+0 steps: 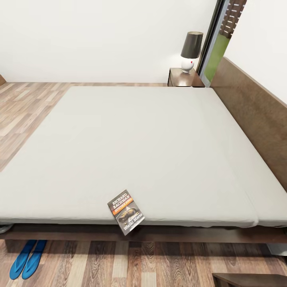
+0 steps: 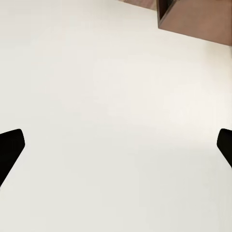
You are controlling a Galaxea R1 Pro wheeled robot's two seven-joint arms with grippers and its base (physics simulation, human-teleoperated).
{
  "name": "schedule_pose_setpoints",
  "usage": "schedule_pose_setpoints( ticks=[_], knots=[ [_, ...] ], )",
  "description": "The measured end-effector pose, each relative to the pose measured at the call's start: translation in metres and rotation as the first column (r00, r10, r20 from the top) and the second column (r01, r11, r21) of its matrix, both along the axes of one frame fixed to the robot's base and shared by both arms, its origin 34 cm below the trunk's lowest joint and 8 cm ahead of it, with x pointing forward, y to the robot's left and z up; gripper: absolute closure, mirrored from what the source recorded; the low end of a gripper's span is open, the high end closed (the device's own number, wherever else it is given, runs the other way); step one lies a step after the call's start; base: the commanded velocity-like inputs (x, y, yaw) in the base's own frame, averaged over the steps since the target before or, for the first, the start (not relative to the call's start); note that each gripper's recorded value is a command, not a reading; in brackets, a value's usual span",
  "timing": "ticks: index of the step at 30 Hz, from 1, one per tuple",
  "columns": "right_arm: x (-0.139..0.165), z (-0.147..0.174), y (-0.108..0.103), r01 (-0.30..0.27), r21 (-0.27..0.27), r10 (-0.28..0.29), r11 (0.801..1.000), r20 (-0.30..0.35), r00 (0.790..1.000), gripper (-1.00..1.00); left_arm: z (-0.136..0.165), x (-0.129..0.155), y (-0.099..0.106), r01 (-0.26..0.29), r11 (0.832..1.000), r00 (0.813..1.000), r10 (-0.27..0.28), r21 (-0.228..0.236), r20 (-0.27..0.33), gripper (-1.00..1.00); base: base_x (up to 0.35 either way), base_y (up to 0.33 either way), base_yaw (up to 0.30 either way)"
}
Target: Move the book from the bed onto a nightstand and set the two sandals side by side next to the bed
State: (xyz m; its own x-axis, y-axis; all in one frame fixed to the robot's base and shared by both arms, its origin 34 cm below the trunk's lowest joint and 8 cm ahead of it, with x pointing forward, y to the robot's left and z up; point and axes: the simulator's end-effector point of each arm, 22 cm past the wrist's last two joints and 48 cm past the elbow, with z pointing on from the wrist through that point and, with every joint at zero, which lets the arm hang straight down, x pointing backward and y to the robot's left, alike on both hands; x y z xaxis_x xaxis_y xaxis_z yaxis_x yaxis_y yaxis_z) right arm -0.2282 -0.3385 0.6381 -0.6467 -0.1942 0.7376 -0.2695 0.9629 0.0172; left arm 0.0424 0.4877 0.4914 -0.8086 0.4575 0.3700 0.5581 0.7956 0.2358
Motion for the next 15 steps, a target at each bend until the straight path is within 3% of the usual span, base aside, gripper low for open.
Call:
schedule_pose_setpoints(
  ticks=[5,15],
  knots=[
    [0.0004,0.0000,-0.0026,0.004,-0.007,-0.004,1.000,0.005,1.000,-1.00,-0.0021,-0.0044,-0.0101,-0.035,0.999,0.999,0.036,-0.025,0.004,-1.00,0.000,0.000,0.000],
    [0.0042,-0.0036,-0.0058,0.009,-0.012,-0.009,1.000,0.030,1.000,-1.00,-0.0032,-0.0051,-0.0136,-0.048,0.998,0.999,0.049,-0.035,0.007,-1.00,0.000,0.000,0.000]
  ],
)
